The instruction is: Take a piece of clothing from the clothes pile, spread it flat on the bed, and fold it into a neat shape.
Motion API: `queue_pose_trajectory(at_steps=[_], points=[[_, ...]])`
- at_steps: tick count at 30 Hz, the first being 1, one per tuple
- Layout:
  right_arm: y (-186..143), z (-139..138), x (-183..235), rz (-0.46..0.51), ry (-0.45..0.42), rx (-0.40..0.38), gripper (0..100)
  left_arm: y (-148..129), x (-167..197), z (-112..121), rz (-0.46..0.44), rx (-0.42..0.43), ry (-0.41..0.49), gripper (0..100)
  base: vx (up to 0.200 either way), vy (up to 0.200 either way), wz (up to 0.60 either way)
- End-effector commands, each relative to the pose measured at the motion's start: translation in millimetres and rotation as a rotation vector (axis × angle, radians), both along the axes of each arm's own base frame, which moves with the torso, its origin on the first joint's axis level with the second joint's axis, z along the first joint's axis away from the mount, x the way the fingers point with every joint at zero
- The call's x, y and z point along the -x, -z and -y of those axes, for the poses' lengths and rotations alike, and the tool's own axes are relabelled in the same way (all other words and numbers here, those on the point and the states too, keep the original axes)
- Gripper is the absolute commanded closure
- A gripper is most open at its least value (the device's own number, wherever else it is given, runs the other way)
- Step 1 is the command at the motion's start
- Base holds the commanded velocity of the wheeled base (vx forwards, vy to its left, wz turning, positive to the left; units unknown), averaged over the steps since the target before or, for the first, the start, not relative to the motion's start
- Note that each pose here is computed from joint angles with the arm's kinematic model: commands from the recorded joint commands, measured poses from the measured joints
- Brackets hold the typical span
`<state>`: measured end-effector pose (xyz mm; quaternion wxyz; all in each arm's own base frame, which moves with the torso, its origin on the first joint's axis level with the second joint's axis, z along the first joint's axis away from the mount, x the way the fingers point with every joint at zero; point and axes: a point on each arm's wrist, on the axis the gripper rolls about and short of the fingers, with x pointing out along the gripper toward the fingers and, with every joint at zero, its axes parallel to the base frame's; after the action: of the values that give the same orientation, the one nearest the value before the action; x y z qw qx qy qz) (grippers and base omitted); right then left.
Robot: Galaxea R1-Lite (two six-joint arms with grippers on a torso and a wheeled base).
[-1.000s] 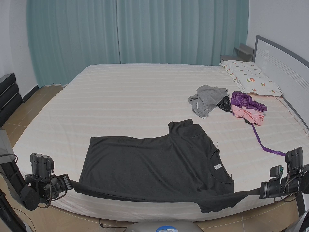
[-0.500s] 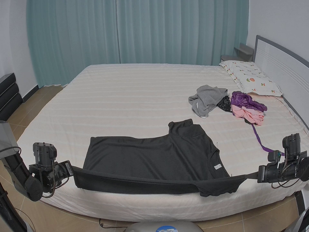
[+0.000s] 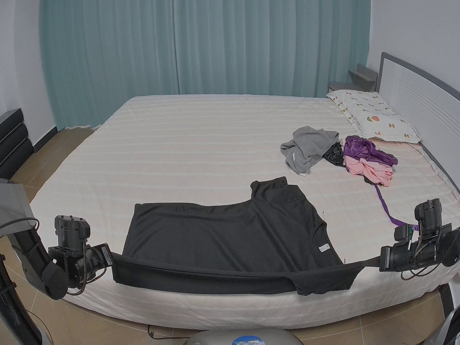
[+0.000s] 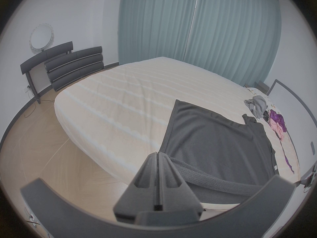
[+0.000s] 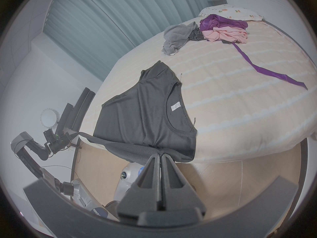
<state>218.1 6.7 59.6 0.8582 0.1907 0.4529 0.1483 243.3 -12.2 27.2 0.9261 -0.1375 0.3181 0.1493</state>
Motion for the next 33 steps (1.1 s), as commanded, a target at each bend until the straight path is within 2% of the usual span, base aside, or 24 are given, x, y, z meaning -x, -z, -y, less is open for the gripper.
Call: queue_pose_trajectory(at_steps=[1, 12, 16, 24, 33], points=[[10.4, 0.0, -11.7, -0.037, -0.001, -0.001, 100, 11.1, -6.6, 0.4, -0.034, -0.001, 0.0, 100, 0.0, 0.0, 0.0], [21.5, 0.6, -51.0, -0.04, 0.014, -0.009, 100, 26.0, -37.8, 2.6, -0.031, -0.006, 0.001, 100, 0.0, 0.0, 0.0], [25.3, -2.6, -61.1, -0.043, 0.009, -0.013, 100, 35.9, -44.4, 3.0, -0.056, -0.036, 0.022, 100, 0.0, 0.0, 0.0], [34.5, -3.0, -76.3, -0.051, 0.009, -0.013, 100, 47.7, -57.6, 3.9, -0.066, -0.038, 0.022, 100, 0.0, 0.0, 0.0], [55.9, -4.1, -103.1, -0.071, 0.017, 0.003, 100, 68.8, -79.1, 5.9, -0.073, -0.041, 0.021, 100, 0.0, 0.0, 0.0]])
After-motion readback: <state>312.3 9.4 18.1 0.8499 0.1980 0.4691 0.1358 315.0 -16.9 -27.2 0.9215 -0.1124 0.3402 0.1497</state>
